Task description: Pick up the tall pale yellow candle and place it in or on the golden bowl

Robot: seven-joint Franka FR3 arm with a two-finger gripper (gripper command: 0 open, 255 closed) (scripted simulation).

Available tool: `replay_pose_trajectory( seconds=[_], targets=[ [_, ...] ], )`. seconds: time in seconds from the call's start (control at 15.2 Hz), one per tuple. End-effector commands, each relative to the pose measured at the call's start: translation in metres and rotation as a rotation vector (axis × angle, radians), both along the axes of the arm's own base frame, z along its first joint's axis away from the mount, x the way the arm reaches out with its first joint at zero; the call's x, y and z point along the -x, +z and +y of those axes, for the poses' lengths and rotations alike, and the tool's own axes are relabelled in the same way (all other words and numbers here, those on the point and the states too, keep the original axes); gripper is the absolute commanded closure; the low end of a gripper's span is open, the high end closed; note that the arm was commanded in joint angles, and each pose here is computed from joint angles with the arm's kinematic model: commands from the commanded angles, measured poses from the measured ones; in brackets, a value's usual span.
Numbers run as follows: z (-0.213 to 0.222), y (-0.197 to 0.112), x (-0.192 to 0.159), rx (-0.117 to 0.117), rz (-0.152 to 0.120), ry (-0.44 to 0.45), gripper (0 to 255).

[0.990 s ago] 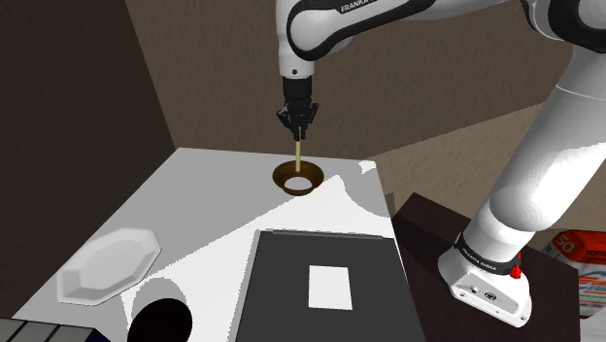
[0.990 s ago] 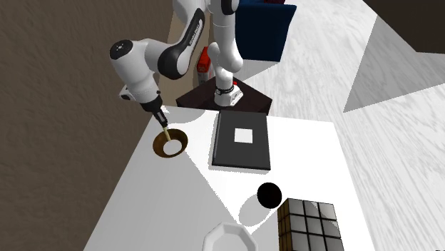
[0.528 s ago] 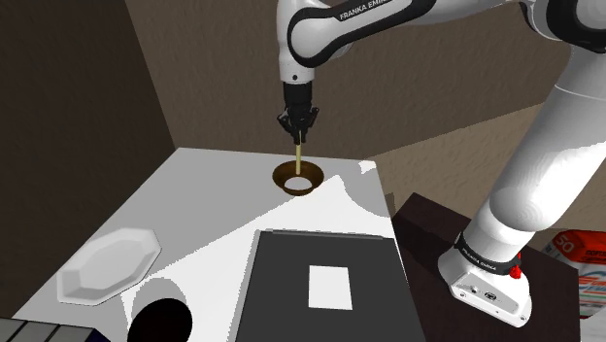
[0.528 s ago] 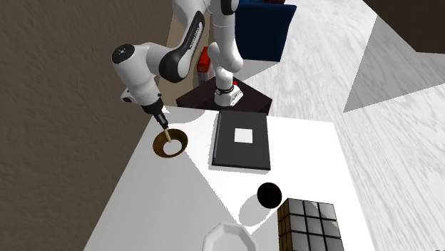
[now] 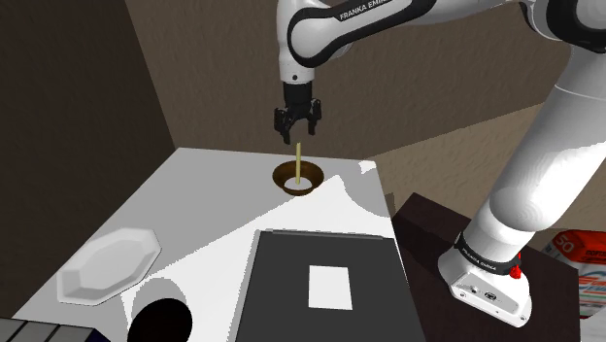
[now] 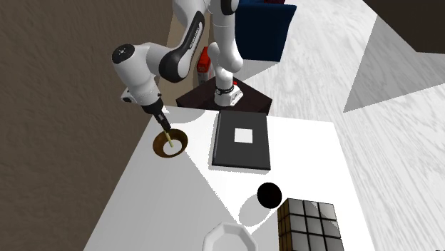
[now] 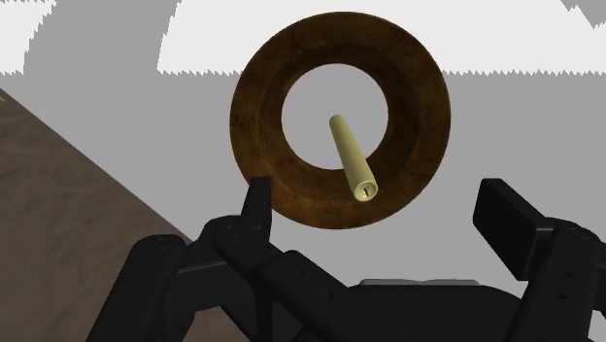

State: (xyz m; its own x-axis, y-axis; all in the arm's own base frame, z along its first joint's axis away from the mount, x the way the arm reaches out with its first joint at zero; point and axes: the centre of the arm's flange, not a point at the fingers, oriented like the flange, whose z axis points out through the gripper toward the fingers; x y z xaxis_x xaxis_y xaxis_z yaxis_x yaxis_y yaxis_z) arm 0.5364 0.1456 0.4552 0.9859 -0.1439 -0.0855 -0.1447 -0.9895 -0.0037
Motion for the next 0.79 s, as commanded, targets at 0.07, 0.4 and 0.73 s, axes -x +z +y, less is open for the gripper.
replay_pose_trajectory(
  seconds=[0.07,0.4,0.73],
  targets=[
    [0.0,0.026,-0.002,0.0,0.0,0.0,0],
    [-0.001,0.05,-0.004,0.0,0.0,0.0,0],
    [-0.001,0.05,-0.004,0.0,0.0,0.0,0]
  ],
)
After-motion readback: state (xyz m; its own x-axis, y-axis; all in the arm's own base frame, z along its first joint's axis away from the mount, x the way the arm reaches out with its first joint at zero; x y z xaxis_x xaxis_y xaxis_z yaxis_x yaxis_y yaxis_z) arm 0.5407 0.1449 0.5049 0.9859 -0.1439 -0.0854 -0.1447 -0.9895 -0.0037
